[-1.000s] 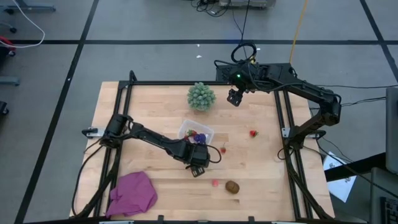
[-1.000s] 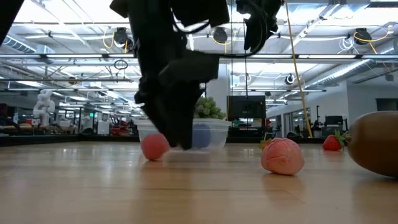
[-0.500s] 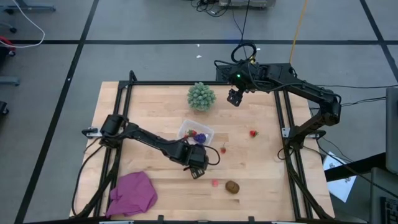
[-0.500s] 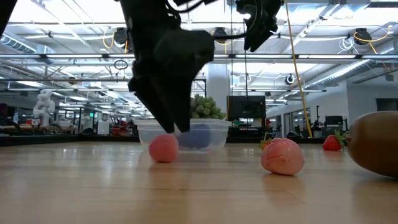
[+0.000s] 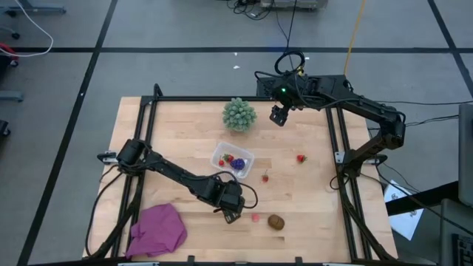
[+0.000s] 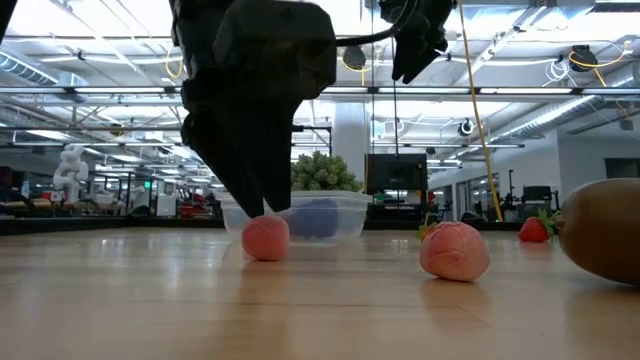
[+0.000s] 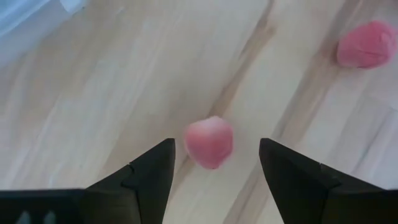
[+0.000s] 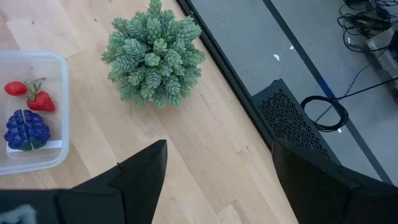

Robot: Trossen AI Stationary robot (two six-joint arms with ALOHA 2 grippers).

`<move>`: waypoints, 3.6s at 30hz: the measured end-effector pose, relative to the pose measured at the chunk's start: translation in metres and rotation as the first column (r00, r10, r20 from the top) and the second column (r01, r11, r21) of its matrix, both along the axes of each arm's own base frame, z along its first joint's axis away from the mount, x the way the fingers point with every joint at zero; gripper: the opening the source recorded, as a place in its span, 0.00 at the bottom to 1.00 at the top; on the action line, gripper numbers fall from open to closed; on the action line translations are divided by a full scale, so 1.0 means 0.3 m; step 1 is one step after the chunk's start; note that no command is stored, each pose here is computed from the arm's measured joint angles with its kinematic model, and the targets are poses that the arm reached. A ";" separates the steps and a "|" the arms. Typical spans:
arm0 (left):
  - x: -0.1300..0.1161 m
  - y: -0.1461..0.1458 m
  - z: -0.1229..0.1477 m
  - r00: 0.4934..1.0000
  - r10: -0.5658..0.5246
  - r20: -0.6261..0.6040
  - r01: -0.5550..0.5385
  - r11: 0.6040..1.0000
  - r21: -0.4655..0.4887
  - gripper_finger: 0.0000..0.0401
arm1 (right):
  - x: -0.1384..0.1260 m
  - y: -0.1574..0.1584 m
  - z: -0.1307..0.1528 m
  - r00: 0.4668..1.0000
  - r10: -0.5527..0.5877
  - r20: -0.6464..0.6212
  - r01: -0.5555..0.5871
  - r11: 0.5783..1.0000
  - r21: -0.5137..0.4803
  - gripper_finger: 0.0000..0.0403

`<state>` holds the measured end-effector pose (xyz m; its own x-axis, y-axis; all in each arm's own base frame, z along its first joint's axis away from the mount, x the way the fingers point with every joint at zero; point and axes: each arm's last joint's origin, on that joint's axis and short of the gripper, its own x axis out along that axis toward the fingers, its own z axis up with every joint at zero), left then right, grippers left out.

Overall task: Pick and placing Produce into tupperware
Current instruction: Put the left apricot into the transparent bin

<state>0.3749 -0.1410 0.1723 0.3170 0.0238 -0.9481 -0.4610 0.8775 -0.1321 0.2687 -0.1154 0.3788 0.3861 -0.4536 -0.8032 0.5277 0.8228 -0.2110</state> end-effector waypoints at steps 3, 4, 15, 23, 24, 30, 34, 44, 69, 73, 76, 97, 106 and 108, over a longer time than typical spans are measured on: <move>0.001 -0.003 0.001 1.000 0.006 0.009 -0.006 1.000 0.000 0.60 | 0.000 0.000 0.000 1.000 0.000 0.000 0.000 1.000 0.000 0.70; 0.003 -0.004 0.001 1.000 0.006 0.016 -0.006 1.000 -0.002 0.60 | 0.000 0.000 0.000 1.000 0.000 0.000 0.000 1.000 0.000 0.70; 0.012 -0.023 -0.017 1.000 0.001 0.025 0.000 1.000 -0.023 0.60 | 0.000 0.000 0.000 1.000 0.000 0.000 0.000 1.000 0.000 0.70; 0.011 -0.024 -0.019 1.000 0.004 0.025 -0.004 1.000 -0.025 0.60 | 0.000 0.000 0.000 1.000 0.000 0.000 0.000 1.000 0.000 0.70; 0.012 -0.024 -0.019 1.000 0.004 0.026 -0.004 1.000 -0.025 0.60 | 0.000 0.000 0.000 1.000 -0.001 0.000 0.001 1.000 0.000 0.70; 0.014 -0.030 -0.018 0.999 0.001 0.039 0.000 1.000 -0.031 0.60 | 0.000 0.000 0.000 1.000 0.000 0.000 0.000 1.000 0.000 0.70; 0.020 -0.043 -0.038 0.999 -0.018 0.040 0.020 0.999 -0.037 0.60 | 0.000 0.000 0.000 1.000 -0.001 0.001 0.001 1.000 0.000 0.70; 0.027 -0.049 -0.084 1.000 -0.022 0.006 0.022 0.998 -0.056 0.60 | 0.004 -0.002 0.003 1.000 0.000 0.016 0.000 1.000 -0.005 0.70; 0.037 -0.042 -0.080 0.999 -0.018 0.035 0.020 0.999 -0.040 0.54 | 0.007 -0.003 0.005 1.000 0.000 0.027 0.001 1.000 -0.010 0.70; 0.038 -0.043 -0.079 0.999 -0.033 0.039 0.035 0.999 -0.039 0.43 | 0.007 -0.003 0.005 1.000 -0.001 0.027 0.001 1.000 -0.010 0.70; 0.039 -0.043 -0.079 0.999 -0.036 0.041 0.037 0.998 -0.041 0.36 | 0.007 -0.003 0.005 1.000 -0.001 0.027 0.001 1.000 -0.010 0.70; -0.047 0.041 0.129 0.997 -0.010 0.071 -0.001 0.988 0.152 0.34 | 0.012 -0.006 0.010 0.999 0.026 0.033 -0.025 0.999 -0.035 0.70; -0.161 0.121 0.249 0.998 0.049 -0.029 -0.038 0.952 0.304 0.34 | 0.036 -0.018 0.032 0.992 0.097 0.079 -0.087 0.988 -0.128 0.70; -0.175 0.140 0.259 0.997 0.058 -0.056 -0.037 0.944 0.327 0.34 | 0.044 -0.022 0.041 0.991 0.098 0.095 -0.081 0.982 -0.169 0.70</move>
